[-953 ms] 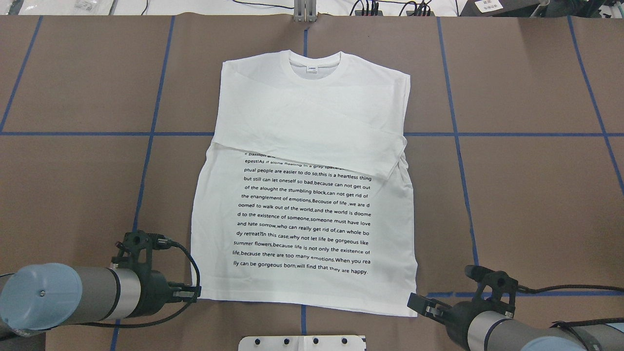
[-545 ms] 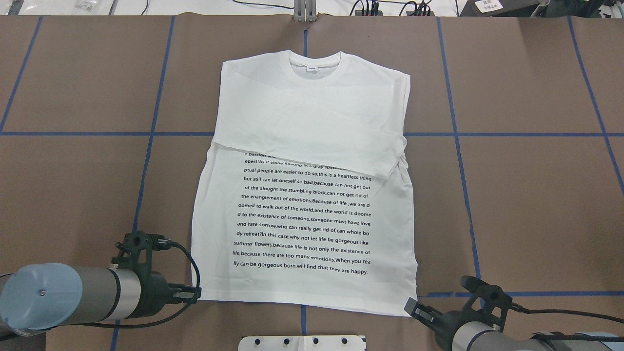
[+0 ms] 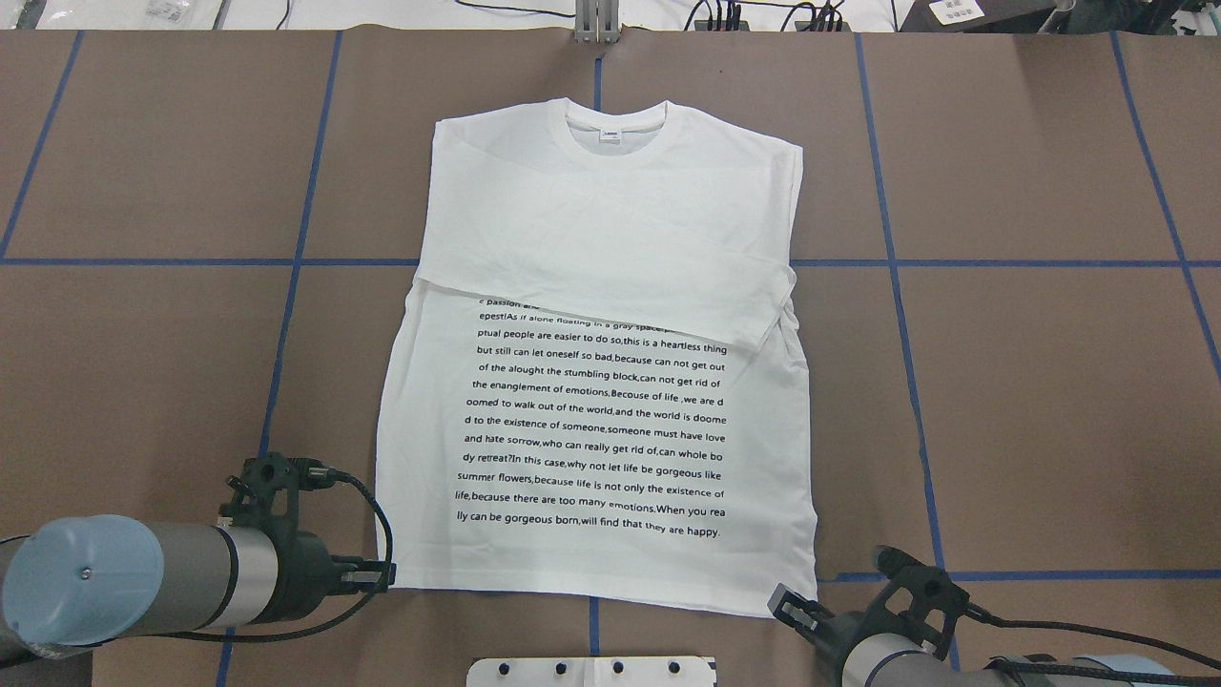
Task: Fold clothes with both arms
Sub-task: 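Grasp the hem corners nearest the robot with both grippers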
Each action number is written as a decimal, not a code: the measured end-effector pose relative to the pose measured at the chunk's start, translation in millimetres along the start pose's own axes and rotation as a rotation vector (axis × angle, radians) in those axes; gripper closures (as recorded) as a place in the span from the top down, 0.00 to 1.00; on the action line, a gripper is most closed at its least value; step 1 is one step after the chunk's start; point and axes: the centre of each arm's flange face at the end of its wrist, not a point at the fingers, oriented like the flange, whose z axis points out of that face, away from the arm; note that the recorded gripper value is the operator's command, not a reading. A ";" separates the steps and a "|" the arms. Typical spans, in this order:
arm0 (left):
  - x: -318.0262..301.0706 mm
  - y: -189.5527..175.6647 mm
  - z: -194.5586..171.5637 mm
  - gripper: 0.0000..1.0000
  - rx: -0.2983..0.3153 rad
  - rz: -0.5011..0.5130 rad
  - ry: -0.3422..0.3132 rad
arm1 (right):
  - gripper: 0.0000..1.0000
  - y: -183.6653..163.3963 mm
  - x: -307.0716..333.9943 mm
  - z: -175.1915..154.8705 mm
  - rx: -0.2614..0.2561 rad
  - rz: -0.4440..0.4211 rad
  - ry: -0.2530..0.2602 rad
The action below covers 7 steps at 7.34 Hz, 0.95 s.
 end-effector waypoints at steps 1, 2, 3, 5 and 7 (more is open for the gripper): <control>0.0 0.0 -0.4 0.00 0.000 0.000 0.000 | 0.55 1.0 -0.6 1.7 0.012 -0.005 0.014; 0.0 0.1 -0.9 0.00 0.000 -0.001 0.001 | 0.53 2.1 -1.9 2.2 0.019 -0.009 0.022; -0.2 0.1 -1.4 0.00 0.000 -0.001 0.001 | 0.49 2.9 -2.3 2.6 0.023 -0.011 0.026; -0.4 -0.2 -2.6 0.00 0.001 -0.002 0.001 | 0.46 3.6 -0.8 4.3 0.031 -0.017 0.036; -0.5 -0.2 -3.1 0.00 0.002 -0.002 0.002 | 0.45 5.4 -1.5 5.5 0.041 -0.025 0.053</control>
